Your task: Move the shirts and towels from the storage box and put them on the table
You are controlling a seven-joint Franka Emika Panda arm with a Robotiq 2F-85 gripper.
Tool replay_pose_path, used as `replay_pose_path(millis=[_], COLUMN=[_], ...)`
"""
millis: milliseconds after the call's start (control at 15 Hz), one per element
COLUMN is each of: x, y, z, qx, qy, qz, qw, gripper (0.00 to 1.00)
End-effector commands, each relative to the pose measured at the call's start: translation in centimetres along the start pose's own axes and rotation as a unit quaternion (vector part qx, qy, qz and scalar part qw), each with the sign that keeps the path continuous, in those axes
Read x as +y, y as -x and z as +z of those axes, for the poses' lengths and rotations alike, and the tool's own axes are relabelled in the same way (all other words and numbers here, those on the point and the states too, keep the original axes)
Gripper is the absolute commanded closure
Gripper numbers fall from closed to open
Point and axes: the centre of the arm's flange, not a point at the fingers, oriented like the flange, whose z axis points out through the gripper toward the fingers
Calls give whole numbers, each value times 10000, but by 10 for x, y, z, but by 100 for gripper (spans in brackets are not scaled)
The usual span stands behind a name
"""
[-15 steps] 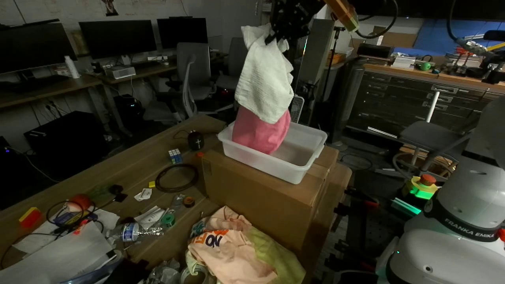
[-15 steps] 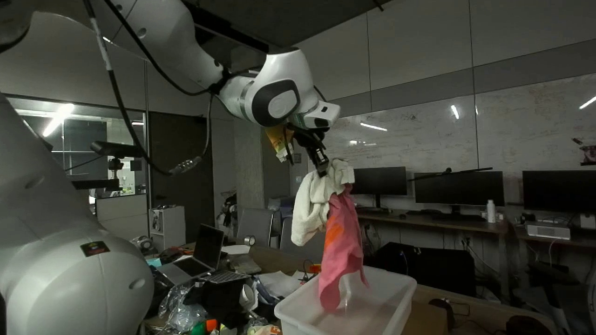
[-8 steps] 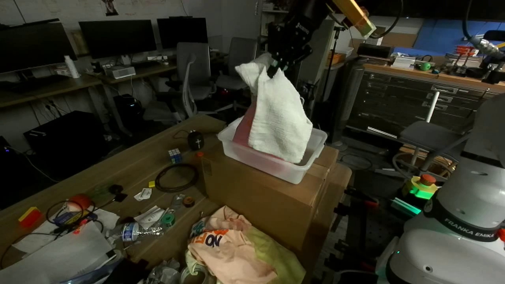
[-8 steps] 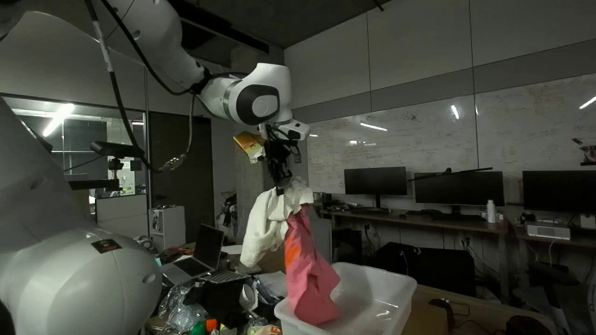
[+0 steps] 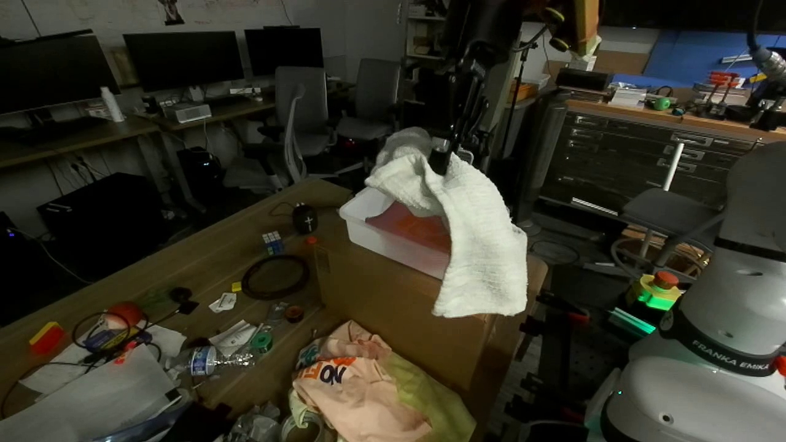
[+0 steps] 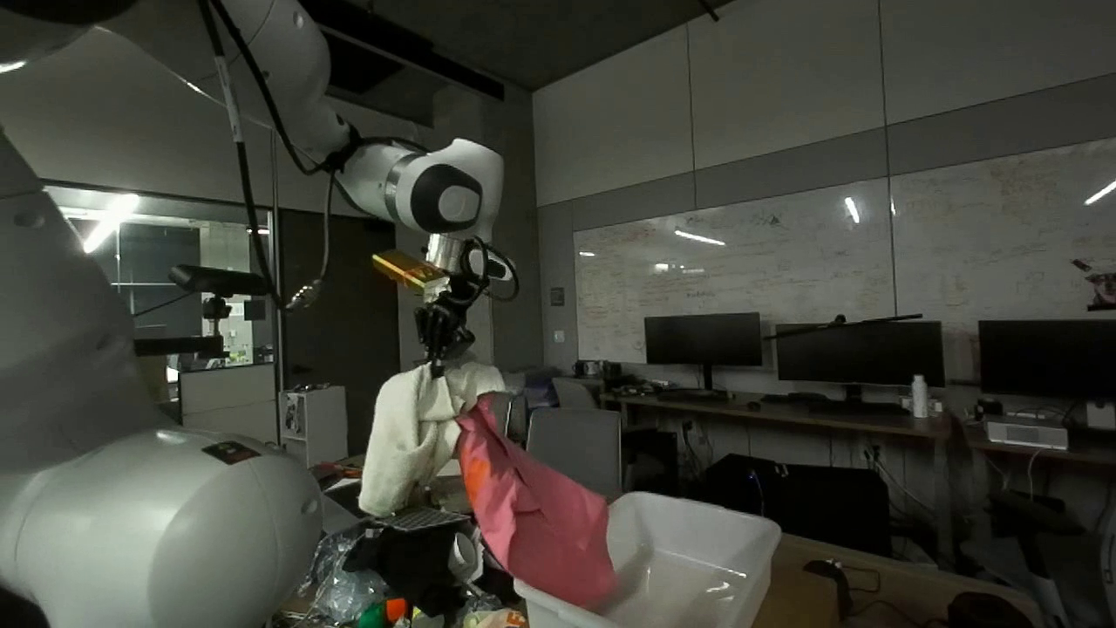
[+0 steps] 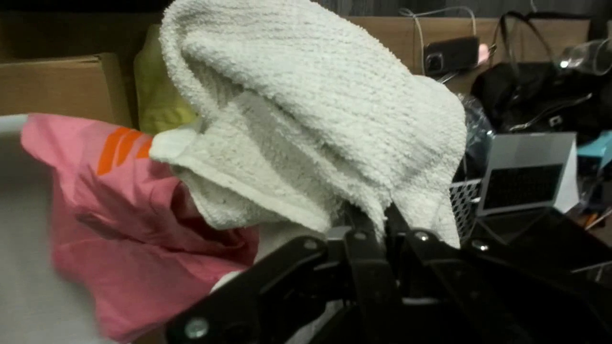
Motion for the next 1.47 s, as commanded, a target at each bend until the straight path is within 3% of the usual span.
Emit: replay_pose_path(millis=[0,133,267,467,667,733,867,1133,1400], x=[-39,-54,-64,-70,-70,-68,-63,-46,1], y=[-17,-24,-39,-61,-80,-84,-91,-98,-87], z=[-5,1,3,3,9,12,20,25,25], qx=[-553,-680,-377,-339,-268,-309,-304,-462,-891], qy=[-398,-613,-830,-1217,-1123,-1005,-665,-126,894], qz=[-722,-1009,-715,-352,-234,-239,-291,-404,32], qw=[9951,9907,9933,9914,9930,9942,9969,9980,9920], gripper=[97,97,97,97,95,65,59,27,1])
